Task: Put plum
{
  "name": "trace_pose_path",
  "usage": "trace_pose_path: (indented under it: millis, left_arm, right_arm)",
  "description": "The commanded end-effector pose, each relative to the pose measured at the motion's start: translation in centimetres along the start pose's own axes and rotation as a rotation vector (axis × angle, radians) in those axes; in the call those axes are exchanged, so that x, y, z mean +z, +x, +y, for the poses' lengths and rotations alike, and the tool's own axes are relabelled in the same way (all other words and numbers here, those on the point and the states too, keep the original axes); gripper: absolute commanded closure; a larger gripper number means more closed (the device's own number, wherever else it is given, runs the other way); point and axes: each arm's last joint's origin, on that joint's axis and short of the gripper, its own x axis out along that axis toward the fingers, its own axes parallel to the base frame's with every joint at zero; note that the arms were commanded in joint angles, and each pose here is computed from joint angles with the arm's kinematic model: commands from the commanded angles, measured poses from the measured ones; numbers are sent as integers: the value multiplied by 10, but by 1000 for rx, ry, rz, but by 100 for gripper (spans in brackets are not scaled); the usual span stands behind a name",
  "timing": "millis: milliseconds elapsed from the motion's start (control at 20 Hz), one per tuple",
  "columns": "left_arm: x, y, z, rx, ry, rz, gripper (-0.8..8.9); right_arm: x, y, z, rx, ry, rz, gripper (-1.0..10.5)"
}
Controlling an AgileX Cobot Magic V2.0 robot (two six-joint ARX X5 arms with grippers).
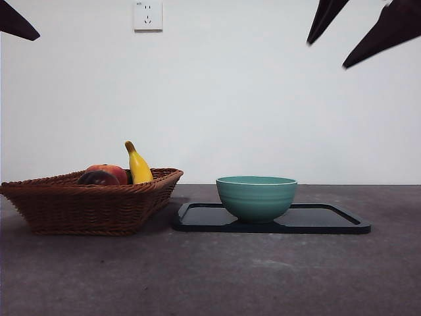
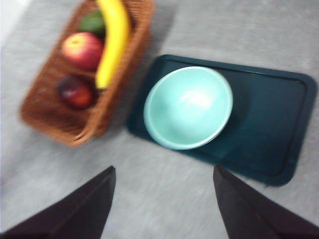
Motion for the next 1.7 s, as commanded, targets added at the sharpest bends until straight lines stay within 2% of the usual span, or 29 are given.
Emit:
trace_pose_path:
  millis: [50, 350, 650, 1050, 1500, 1700]
  left_arm:
    - [5, -2, -2, -9, 26, -19, 377]
    - [6, -2, -2, -9, 28, -21, 377]
    - [6, -2, -2, -9, 29, -22, 377]
    - [6, -2, -2, -9, 32, -21, 377]
    - [6, -2, -2, -9, 35, -21, 377]
    - [5, -2, -2, -9, 35, -21, 377]
  right_arm:
    - [18, 22, -6, -45, -16, 25, 635]
    - [38, 83, -27, -123, -4, 127, 635]
    - [30, 134, -48, -149, 11, 204, 636]
    - [21, 173, -63, -163, 19, 237, 642]
    - [20, 187, -65, -150, 3, 208, 918]
    - [22, 188, -65, -147, -1, 192, 934]
